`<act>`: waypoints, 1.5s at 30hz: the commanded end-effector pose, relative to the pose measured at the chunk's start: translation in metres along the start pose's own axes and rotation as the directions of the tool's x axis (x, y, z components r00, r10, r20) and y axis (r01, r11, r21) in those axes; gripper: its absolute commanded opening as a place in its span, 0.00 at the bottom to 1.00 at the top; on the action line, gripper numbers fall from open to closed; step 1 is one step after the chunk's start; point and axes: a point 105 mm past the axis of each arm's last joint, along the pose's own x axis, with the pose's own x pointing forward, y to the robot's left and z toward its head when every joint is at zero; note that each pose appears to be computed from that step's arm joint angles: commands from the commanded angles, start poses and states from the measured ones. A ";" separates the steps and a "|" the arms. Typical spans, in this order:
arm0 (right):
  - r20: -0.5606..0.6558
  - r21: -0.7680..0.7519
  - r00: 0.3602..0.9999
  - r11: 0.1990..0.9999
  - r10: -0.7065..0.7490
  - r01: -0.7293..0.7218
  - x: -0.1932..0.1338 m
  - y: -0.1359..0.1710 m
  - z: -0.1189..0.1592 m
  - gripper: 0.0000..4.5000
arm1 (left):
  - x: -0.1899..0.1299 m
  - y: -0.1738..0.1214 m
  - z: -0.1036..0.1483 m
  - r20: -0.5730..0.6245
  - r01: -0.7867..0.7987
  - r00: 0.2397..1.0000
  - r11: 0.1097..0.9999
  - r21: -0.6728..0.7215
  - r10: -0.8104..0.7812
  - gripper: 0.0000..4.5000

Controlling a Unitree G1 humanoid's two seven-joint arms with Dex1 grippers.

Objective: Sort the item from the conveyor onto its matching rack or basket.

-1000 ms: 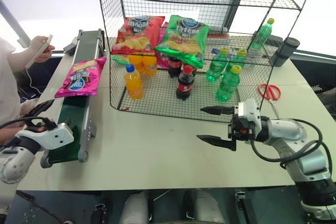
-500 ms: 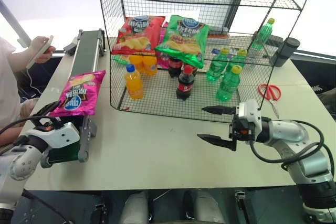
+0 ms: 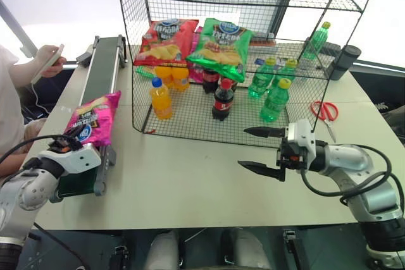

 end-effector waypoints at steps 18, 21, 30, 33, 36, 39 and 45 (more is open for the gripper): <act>-0.005 -0.102 0.999 0.994 -0.038 0.038 -0.006 -0.012 0.006 1.00 | -0.046 0.104 0.035 0.396 0.246 0.918 0.768 -0.592 0.012 0.01; 0.000 -0.098 1.000 0.995 -0.028 0.028 -0.004 -0.013 0.006 1.00 | -0.064 0.119 0.049 0.517 0.434 0.855 0.580 -0.690 -0.025 0.01; 0.087 0.348 0.991 0.929 0.099 -0.124 -0.012 0.012 0.016 1.00 | -0.082 0.064 0.118 0.846 0.832 0.529 -0.153 -0.533 -0.066 0.01; 0.103 0.464 0.986 0.871 0.128 -0.161 -0.016 0.020 0.023 1.00 | -0.074 0.053 0.146 0.906 0.874 0.423 -0.271 -0.404 0.014 0.01; 0.118 0.543 0.981 0.818 0.153 -0.193 -0.016 0.030 0.028 1.00 | -0.066 0.044 0.165 0.934 0.888 0.352 -0.337 -0.312 0.062 0.01; 0.125 0.601 0.978 0.772 0.166 -0.208 -0.010 0.035 0.030 1.00 | -0.059 0.039 0.180 0.952 0.889 0.284 -0.405 -0.216 0.115 0.01; 0.158 0.584 0.972 0.778 0.172 -0.232 0.003 0.033 0.039 1.00 | -0.050 0.034 0.198 0.957 0.870 0.213 -0.484 -0.095 0.195 0.01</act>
